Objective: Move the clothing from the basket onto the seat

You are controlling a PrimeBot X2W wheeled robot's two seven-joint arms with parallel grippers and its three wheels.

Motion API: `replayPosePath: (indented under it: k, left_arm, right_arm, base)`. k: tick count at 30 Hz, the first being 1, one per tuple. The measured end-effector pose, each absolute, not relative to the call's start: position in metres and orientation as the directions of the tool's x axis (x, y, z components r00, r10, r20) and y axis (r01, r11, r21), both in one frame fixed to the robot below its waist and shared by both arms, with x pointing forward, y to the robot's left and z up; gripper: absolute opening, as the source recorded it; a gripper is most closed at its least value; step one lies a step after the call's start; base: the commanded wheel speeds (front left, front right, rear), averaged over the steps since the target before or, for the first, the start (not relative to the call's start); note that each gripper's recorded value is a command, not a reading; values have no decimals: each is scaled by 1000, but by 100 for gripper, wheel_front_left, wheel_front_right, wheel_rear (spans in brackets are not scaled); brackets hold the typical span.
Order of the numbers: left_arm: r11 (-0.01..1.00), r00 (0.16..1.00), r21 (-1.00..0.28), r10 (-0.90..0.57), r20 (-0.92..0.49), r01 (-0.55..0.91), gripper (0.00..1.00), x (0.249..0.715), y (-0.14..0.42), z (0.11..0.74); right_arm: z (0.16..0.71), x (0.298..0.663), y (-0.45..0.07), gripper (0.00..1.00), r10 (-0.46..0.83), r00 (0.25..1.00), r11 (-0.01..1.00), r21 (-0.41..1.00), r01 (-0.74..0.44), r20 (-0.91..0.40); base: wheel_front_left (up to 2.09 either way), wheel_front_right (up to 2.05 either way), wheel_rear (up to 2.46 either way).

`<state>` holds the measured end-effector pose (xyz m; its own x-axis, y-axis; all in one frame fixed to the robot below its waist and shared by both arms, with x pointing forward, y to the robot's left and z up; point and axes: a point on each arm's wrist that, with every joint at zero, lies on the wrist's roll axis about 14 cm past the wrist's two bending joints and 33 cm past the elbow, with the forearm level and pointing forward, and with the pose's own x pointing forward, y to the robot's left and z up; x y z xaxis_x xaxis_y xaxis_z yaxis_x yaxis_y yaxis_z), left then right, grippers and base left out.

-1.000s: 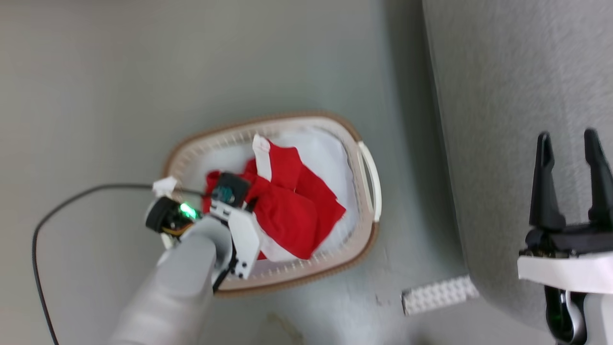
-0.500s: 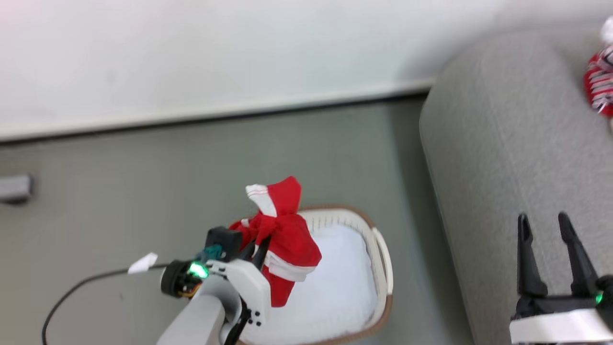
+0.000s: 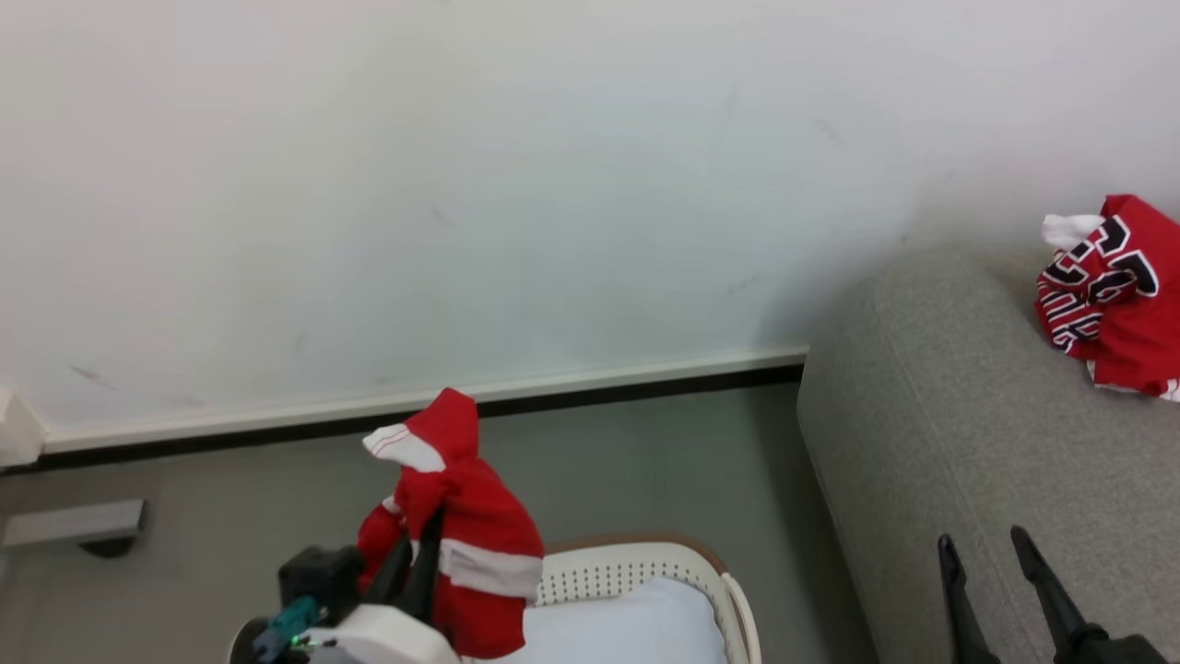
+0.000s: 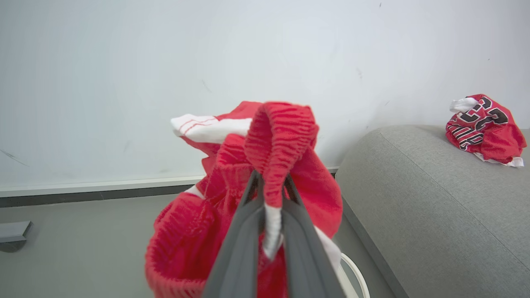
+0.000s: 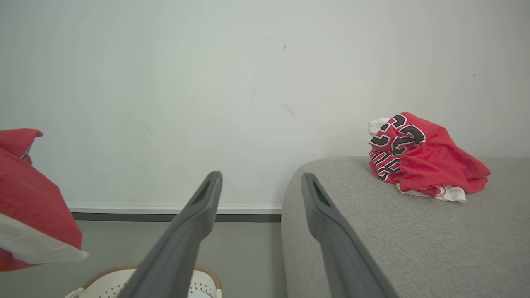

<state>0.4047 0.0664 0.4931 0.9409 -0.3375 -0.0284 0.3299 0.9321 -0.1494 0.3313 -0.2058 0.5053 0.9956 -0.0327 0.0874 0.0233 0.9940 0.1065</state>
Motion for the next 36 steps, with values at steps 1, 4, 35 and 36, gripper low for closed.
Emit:
replayPosePath:
  k: [1,4,35,36]
  left_arm:
    - [935,944,-146,-329,-14,323,0,401,70,499]
    - [942,953,-148,-302,14,301,0,388,80,511]
    - [889,895,-110,-438,83,445,0,363,52,567]
    - [880,887,-111,-454,86,461,0,361,47,567]
  right_arm:
    - [506,329,-205,100,-31,995,994,106,22,91]
    - [505,320,-201,100,-22,996,994,112,12,91]
    - [556,336,-21,100,656,742,752,-48,-657,139]
    - [555,335,-13,100,681,721,731,-53,-681,132]
  base:
    - [0,0,0]
    - [0,0,0]
    - [0,0,0]
    - [0,0,0]
